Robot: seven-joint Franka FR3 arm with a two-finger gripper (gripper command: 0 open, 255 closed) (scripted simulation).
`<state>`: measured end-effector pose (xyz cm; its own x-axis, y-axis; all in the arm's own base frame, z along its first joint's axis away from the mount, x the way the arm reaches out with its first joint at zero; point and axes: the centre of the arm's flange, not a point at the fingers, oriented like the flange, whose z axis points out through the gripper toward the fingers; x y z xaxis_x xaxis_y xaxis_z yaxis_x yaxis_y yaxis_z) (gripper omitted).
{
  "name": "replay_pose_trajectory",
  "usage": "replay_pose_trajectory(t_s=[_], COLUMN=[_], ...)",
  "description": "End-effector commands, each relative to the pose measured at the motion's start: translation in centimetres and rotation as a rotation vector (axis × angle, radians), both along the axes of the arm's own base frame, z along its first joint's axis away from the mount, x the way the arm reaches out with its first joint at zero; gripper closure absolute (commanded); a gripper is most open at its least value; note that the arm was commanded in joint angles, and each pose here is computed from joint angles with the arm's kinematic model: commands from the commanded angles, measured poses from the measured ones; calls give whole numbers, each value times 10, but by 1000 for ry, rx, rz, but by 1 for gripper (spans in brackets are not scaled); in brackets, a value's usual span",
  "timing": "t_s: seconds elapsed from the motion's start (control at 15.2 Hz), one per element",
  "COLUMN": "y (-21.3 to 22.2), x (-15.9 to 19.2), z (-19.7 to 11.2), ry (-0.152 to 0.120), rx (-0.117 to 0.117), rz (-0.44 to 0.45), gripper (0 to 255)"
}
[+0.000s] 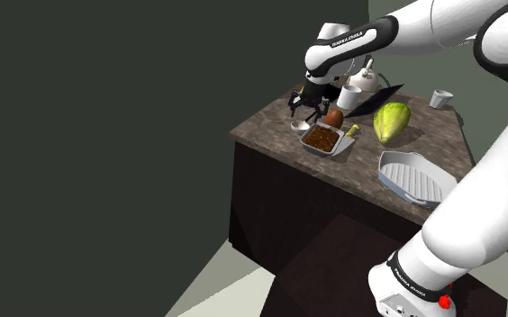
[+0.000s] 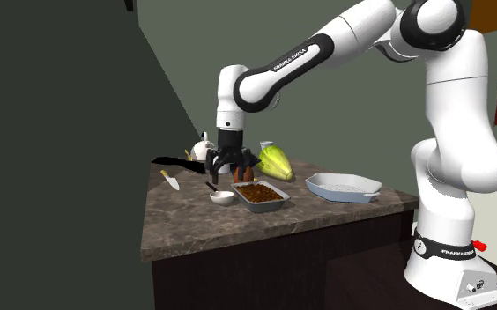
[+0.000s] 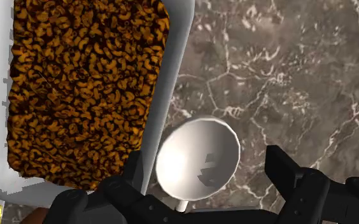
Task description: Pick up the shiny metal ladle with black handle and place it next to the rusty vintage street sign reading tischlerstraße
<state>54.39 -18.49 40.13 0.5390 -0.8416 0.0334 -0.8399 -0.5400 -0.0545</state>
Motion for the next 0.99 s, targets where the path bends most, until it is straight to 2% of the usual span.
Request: replay_pose_trajectory(t_s=[0.0,0.53,0.92], y=[-22,-110,-116], x=[11,37,41], z=[-7,-28,-55], ry=[-14,-67,-69], rx=[-11,-53,-54], rz=[-60,-295,-305], gripper=[0,0,0])
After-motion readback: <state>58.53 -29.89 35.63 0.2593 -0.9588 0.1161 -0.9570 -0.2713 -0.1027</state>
